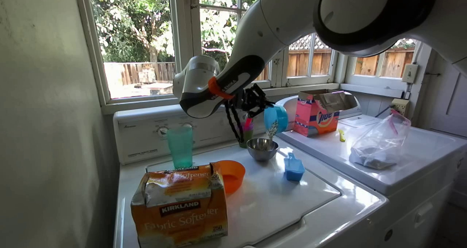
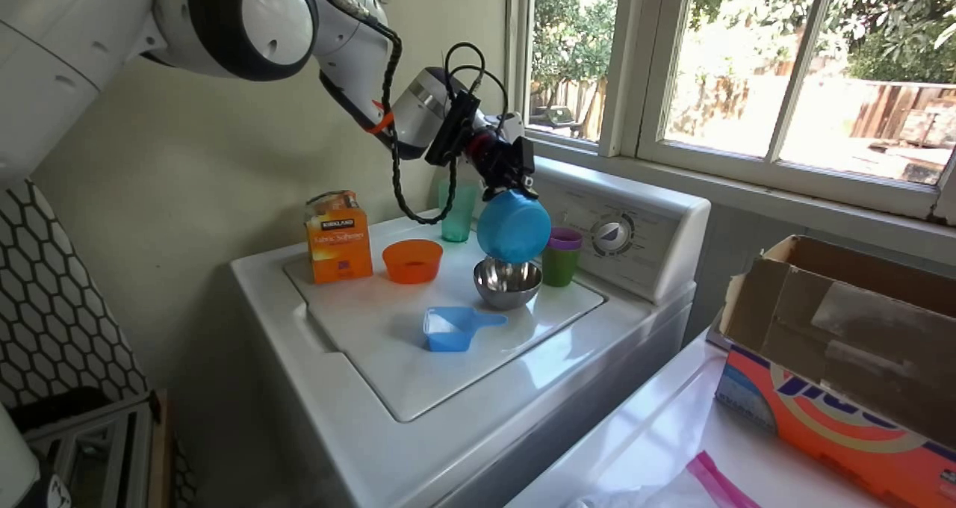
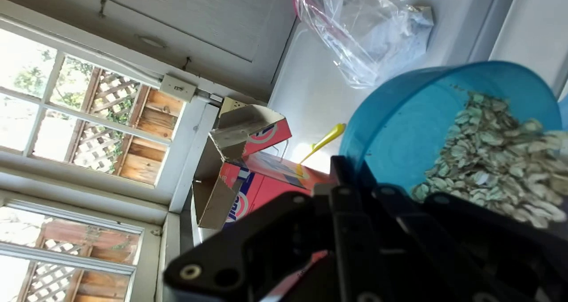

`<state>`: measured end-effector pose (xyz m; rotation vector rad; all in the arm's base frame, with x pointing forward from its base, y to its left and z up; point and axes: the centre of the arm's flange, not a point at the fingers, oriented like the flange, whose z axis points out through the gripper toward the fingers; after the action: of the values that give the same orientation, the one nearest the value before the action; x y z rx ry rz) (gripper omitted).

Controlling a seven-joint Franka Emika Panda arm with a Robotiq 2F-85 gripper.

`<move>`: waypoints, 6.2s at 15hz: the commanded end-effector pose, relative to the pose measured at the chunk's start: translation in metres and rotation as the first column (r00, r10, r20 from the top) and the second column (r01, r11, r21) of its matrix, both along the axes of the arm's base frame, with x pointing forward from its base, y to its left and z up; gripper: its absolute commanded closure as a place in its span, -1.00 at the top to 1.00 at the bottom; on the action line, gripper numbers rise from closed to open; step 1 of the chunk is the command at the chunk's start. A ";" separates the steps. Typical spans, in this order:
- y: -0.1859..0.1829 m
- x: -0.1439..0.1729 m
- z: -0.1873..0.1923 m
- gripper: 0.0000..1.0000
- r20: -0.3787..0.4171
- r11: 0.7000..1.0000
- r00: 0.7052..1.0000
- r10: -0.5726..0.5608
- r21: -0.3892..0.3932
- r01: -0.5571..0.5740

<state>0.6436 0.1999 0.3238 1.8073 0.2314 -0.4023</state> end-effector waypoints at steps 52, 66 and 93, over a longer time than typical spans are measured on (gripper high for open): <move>0.052 0.022 -0.053 -0.98 -0.471 0.930 0.877 -0.097 -0.358 -0.090; 0.050 0.021 -0.033 -0.98 -0.446 0.941 0.892 -0.074 -0.327 -0.086; 0.013 0.019 0.047 -0.98 0.214 0.963 0.966 0.146 0.193 -0.188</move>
<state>0.6876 0.2315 0.3776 1.9188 0.2718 -0.2204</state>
